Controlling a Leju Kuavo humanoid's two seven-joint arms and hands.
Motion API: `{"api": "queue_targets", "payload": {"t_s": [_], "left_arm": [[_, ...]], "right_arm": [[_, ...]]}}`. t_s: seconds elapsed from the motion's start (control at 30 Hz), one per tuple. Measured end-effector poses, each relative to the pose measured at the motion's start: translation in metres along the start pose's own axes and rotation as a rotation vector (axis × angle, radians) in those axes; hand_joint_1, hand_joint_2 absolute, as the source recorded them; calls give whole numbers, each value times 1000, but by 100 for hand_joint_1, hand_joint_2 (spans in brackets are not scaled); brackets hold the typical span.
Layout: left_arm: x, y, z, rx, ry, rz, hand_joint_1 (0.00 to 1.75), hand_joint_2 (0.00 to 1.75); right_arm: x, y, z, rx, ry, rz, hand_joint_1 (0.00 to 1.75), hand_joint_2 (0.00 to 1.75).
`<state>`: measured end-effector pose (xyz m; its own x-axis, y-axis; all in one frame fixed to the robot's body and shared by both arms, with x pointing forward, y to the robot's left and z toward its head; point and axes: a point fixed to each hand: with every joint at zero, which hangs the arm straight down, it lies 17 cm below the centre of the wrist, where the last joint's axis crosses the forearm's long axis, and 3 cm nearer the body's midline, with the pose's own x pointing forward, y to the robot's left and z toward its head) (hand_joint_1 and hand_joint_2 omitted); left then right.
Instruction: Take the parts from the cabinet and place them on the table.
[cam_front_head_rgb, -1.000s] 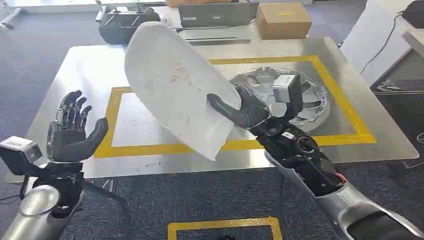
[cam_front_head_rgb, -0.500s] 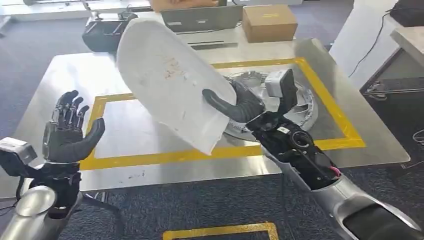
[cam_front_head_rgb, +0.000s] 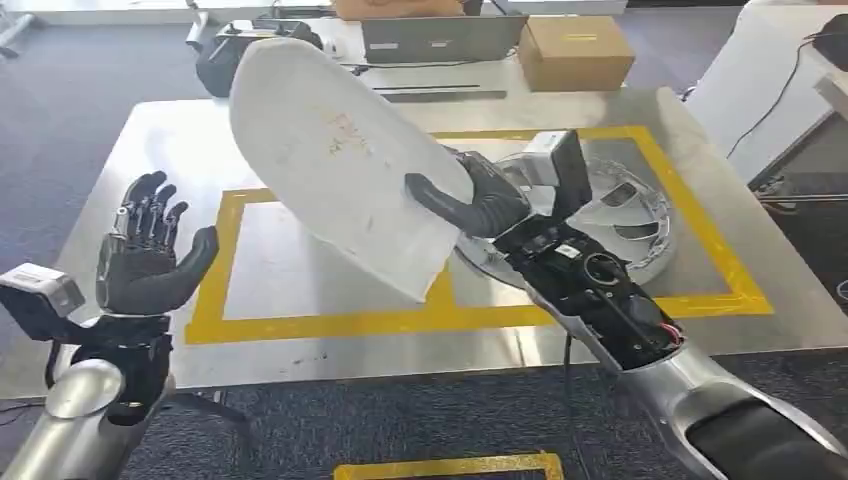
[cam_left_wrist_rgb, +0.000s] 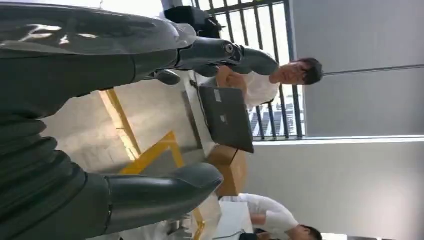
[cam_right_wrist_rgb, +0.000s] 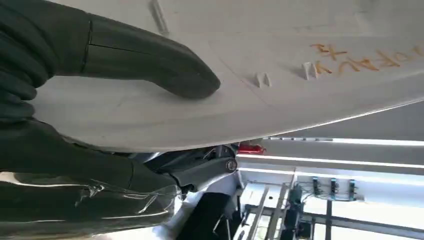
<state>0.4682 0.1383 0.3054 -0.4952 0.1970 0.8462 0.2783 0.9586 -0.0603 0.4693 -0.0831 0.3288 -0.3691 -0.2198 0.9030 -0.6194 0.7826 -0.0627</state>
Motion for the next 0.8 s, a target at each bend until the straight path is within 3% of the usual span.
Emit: {"api": "queue_targets", "payload": {"t_s": [0.4, 0.8], "left_arm": [[1, 0, -1, 6, -1, -22, 0, 175], [26, 6, -6, 53, -85, -99, 0, 175]], "right_arm": [[-24, 2, -29, 44, 21, 53, 175, 175], [-61, 3, -43, 70, 90, 93, 175, 175]]}}
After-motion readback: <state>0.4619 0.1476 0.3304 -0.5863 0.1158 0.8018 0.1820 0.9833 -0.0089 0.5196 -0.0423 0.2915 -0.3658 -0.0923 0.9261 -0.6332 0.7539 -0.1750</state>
